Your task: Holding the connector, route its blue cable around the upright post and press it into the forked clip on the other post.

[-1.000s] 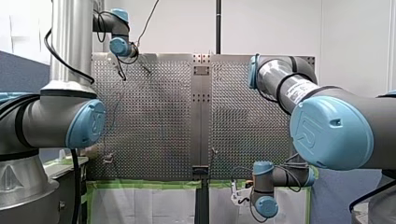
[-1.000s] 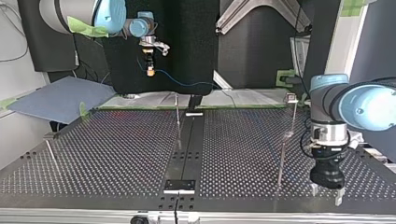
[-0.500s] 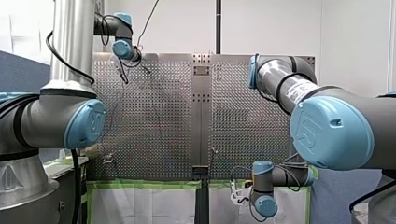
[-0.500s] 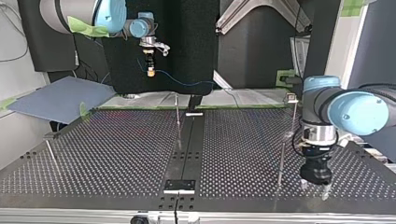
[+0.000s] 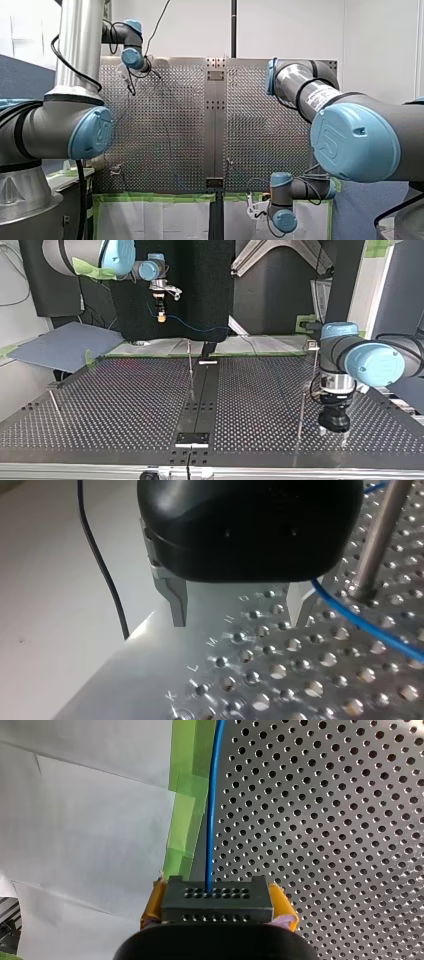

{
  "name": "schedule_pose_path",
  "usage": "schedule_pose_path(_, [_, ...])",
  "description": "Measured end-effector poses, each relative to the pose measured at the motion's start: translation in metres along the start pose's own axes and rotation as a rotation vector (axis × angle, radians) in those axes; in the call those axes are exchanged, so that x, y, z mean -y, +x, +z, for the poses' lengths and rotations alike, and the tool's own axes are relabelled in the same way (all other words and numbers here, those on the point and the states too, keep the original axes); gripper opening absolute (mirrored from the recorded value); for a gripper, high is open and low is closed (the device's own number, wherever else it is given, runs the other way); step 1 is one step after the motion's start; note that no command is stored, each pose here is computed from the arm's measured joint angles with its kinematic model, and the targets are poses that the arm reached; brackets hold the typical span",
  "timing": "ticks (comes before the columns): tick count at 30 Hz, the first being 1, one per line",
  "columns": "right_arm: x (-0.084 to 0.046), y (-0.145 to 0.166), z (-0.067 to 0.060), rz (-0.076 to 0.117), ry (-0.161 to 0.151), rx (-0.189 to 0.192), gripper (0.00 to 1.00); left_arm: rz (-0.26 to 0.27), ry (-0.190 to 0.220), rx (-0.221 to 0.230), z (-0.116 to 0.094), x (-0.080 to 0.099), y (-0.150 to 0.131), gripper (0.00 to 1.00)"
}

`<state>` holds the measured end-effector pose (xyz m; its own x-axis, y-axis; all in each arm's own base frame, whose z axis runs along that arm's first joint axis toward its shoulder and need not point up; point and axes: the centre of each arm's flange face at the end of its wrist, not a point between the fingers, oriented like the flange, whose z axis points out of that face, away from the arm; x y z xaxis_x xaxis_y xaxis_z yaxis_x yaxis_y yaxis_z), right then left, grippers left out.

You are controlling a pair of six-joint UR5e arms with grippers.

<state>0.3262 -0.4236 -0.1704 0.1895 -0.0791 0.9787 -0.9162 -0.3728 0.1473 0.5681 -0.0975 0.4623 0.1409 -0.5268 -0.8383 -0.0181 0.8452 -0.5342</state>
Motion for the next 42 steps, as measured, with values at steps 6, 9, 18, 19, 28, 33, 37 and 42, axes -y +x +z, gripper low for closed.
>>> schedule_pose_path(6, [0.000, 0.000, 0.000, 0.000, 0.000, 0.000, 0.00, -0.003, 0.003, -0.005, 0.000, -0.005, 0.004, 1.00])
schedule_pose_path(9, [0.000, 0.000, 0.000, 0.000, 0.000, -0.001, 0.00, -0.009, 0.006, -0.008, -0.001, -0.010, 0.010, 1.00])
schedule_pose_path(18, [0.002, 0.000, 0.000, 0.000, 0.003, -0.001, 0.00, -0.022, 0.000, -0.026, -0.009, -0.026, 0.031, 1.00])
schedule_pose_path(19, [0.002, 0.000, -0.001, -0.001, 0.004, -0.001, 0.00, -0.023, -0.001, -0.029, -0.009, -0.028, 0.033, 1.00])
schedule_pose_path(28, [0.003, 0.000, -0.001, -0.001, 0.006, -0.001, 0.00, -0.080, 0.031, -0.072, -0.013, -0.029, 0.042, 1.00])
schedule_pose_path(33, [0.004, 0.000, -0.001, 0.000, 0.007, -0.001, 0.00, -0.124, 0.040, -0.121, -0.017, -0.031, 0.048, 1.00])
schedule_pose_path(37, [0.004, 0.000, -0.001, 0.000, 0.009, -0.001, 0.00, -0.154, 0.041, -0.147, -0.020, -0.038, 0.052, 1.00])
schedule_pose_path(42, [0.005, 0.000, -0.002, 0.000, 0.010, 0.000, 0.00, -0.186, 0.054, -0.167, -0.020, -0.043, 0.053, 1.00])
